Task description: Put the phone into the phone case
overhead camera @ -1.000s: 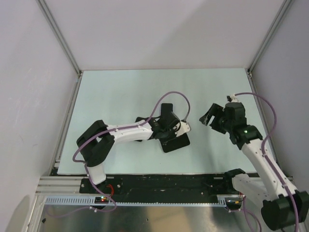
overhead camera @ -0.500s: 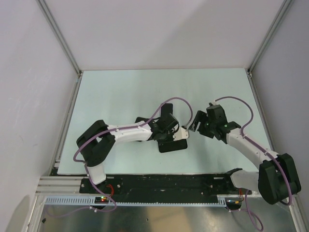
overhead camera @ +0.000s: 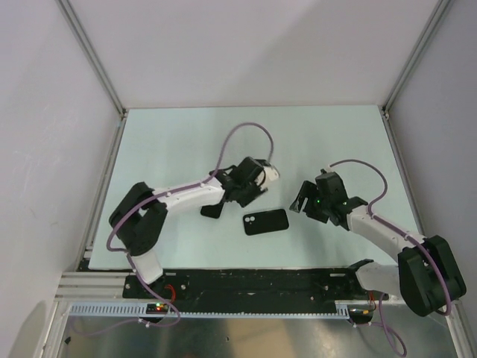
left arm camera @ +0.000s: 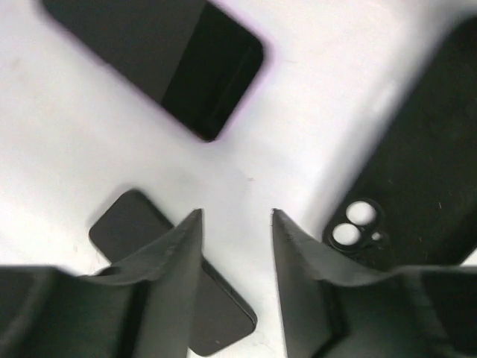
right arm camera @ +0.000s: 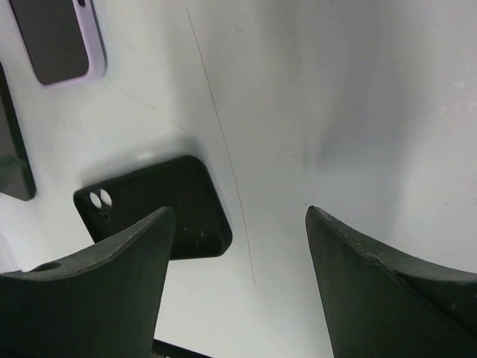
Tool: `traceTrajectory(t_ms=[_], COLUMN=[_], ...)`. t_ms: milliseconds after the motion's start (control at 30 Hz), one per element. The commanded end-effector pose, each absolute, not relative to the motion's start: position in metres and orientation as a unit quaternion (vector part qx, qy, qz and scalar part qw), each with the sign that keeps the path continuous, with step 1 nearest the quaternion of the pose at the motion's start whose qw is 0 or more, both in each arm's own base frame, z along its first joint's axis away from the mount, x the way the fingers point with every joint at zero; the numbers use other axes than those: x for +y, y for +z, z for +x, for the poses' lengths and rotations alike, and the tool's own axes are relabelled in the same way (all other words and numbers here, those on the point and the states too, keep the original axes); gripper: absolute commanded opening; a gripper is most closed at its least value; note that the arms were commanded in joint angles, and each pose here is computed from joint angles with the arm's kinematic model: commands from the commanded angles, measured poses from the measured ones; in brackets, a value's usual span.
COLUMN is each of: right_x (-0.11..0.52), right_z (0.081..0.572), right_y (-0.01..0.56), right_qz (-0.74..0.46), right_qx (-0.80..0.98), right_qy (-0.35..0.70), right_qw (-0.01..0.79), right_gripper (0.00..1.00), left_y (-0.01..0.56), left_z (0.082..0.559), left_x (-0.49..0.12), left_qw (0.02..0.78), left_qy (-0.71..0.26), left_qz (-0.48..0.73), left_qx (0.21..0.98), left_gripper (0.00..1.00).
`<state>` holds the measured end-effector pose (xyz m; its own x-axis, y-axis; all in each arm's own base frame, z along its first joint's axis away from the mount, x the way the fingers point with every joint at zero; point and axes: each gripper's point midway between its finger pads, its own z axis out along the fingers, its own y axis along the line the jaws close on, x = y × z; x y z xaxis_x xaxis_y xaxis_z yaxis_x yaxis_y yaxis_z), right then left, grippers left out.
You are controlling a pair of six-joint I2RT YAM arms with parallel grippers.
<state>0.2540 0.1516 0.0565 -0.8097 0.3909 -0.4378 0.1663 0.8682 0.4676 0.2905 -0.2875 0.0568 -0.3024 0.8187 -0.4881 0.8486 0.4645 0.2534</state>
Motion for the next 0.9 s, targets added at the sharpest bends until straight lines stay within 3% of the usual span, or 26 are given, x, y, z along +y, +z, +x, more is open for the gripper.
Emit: traceTrajectory(t_ms=[0, 100, 267, 400, 667, 867], right_x=[0.162, 0.171, 0.182, 0.190, 0.200, 0.202], right_z=[0.251, 0.244, 0.238, 0.233, 0.227, 0.212], right_y=[0.058, 0.053, 0.040, 0.031, 0.016, 0.013], right_qz=[0.141, 0.122, 0.102, 0.090, 0.079, 0.083], right_qx=[0.923, 0.928, 0.936, 0.940, 0.947, 0.952], right_qy=[0.215, 0.208, 0.196, 0.189, 0.174, 0.158], right_qw=[0.287, 0.284, 0.275, 0.269, 0.259, 0.249], right_gripper=[0.76, 0.76, 0.69, 0.60, 0.31, 0.20], left_y=[0.140, 0.148, 0.132, 0.106, 0.080, 0.070], left_z=[0.341, 0.346, 0.350, 0.347, 0.346, 0.347], left_x=[-0.260, -0.225, -0.173, -0.141, -0.125, -0.136], left_qw=[0.419, 0.434, 0.407, 0.374, 0.341, 0.321], left_qy=[-0.025, -0.021, -0.044, -0.039, -0.030, -0.049], left_qz=[0.234, 0.117, -0.014, -0.078, -0.119, -0.092], left_qx=[0.877, 0.893, 0.912, 0.923, 0.932, 0.941], left_gripper=[0.56, 0.81, 0.96, 0.98, 0.95, 0.91])
